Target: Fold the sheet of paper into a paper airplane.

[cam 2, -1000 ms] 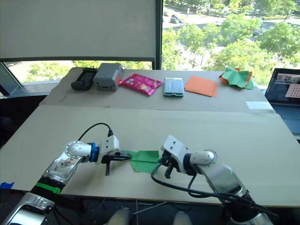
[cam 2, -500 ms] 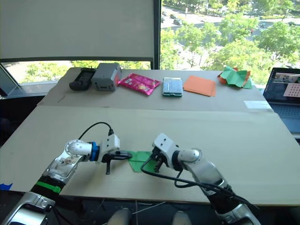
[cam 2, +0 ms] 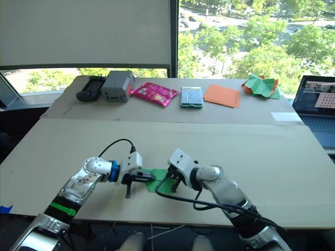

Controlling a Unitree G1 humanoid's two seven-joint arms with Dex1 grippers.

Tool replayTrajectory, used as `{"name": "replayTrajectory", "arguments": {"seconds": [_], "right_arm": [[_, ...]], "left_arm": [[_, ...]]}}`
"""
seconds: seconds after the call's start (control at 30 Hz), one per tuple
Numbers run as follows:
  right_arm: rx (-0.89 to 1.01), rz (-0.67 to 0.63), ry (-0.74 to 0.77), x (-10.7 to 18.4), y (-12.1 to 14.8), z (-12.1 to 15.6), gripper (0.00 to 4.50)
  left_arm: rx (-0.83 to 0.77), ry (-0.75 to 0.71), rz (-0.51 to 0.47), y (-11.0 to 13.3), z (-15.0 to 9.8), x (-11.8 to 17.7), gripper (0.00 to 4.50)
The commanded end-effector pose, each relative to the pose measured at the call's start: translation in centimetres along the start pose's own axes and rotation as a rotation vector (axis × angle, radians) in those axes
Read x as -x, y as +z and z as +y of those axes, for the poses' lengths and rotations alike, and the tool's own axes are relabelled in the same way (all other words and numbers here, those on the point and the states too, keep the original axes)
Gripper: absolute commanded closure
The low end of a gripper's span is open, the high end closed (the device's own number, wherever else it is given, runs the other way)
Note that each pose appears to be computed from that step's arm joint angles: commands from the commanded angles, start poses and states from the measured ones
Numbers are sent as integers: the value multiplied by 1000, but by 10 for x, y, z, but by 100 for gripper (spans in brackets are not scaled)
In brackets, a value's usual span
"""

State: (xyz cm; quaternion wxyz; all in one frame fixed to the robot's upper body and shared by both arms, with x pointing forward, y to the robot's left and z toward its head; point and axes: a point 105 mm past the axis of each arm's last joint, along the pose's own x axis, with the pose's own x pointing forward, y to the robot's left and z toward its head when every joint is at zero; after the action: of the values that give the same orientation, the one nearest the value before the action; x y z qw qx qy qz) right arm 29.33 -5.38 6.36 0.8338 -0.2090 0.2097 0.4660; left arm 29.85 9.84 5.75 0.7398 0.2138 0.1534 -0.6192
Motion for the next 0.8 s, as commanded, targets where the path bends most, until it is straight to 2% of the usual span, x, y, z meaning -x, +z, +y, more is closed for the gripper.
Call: {"name": "replayTrajectory", "arguments": {"seconds": [0.03,0.2,0.8], "right_arm": [[-35,92,4,-4,-21,3,445],[-36,111,-6,-4,-25,1,445],[-36,122,-6,-4,-26,-2,445]], "left_arm": [[19,-25,75,-19,-5,-2,450],[28,-37,144,-39,-9,2,450],[102,-4,214,-68,-15,31,450]]}}
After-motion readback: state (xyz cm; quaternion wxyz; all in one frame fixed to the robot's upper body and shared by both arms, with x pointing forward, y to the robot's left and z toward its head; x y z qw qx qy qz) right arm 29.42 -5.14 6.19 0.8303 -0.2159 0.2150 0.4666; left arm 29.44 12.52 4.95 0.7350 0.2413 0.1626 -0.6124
